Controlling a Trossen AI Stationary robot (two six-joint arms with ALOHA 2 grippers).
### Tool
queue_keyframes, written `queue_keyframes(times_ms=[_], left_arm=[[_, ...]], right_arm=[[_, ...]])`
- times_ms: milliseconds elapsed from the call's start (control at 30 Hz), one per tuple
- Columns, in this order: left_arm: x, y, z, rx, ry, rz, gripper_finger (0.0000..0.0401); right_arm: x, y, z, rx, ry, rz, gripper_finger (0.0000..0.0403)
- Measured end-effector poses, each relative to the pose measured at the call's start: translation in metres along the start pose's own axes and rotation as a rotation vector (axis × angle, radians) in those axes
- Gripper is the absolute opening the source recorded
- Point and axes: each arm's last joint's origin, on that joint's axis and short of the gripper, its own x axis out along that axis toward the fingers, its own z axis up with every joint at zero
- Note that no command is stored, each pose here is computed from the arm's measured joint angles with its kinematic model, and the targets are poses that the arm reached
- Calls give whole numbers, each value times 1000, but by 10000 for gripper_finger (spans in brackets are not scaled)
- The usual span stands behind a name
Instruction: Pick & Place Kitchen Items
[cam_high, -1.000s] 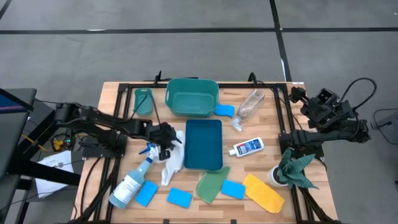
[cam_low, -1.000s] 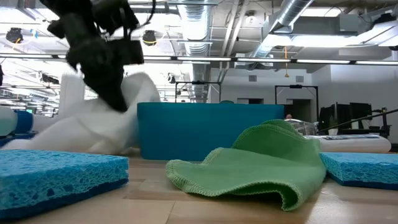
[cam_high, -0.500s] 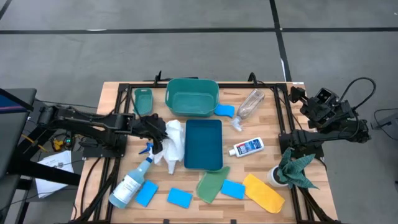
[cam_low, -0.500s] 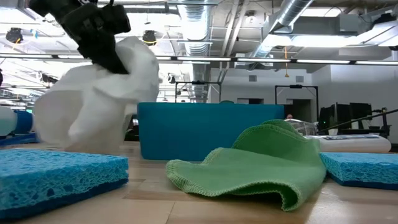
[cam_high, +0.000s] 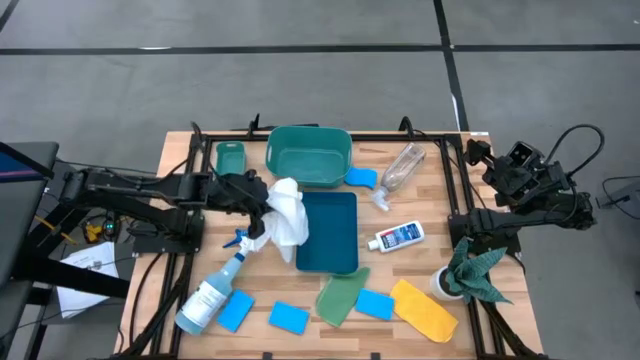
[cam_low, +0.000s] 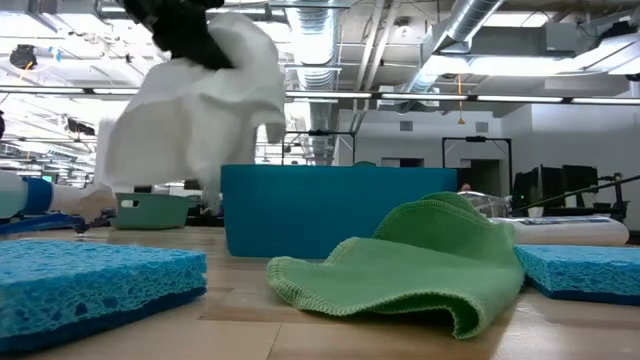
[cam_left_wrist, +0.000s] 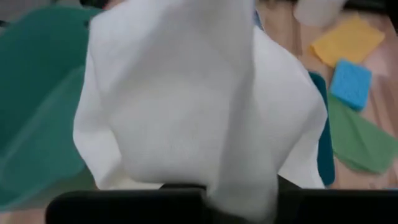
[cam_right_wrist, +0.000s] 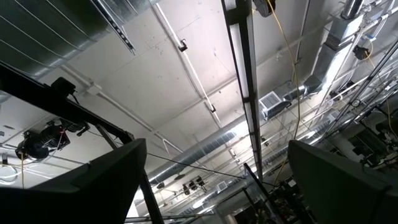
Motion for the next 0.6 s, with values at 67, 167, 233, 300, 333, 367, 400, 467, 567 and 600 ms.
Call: queue_keyframes(times_ms=[67, 167, 233, 300, 333, 367, 400, 467, 567, 600], left_arm=[[-3, 3, 7, -7, -23, 24, 5], [-9, 7, 19, 20, -60, 41, 5], [-13, 10, 28, 34, -93, 66, 5], [-17, 13, 35, 46, -111, 95, 5], [-18, 15, 39, 53, -122, 108, 5], [-20, 16, 43, 59, -134, 115, 5], [-23, 18, 47, 67, -148, 122, 5], [-25, 20, 57, 83, -176, 140, 5], [-26, 24, 68, 107, -200, 162, 5], [-26, 25, 75, 115, -235, 168, 5]], right_arm=[[0, 0, 0, 0, 0, 0, 380], [0, 0, 0, 0, 1, 0, 380], [0, 0, 0, 0, 1, 0, 380], [0, 0, 0, 0, 1, 0, 380], [0, 0, 0, 0, 1, 1, 380], [0, 0, 0, 0, 1, 1, 380], [0, 0, 0, 0, 1, 1, 380], [0, 0, 0, 0, 1, 1, 380], [0, 0, 0, 0, 1, 2, 380], [0, 0, 0, 0, 2, 1, 380]])
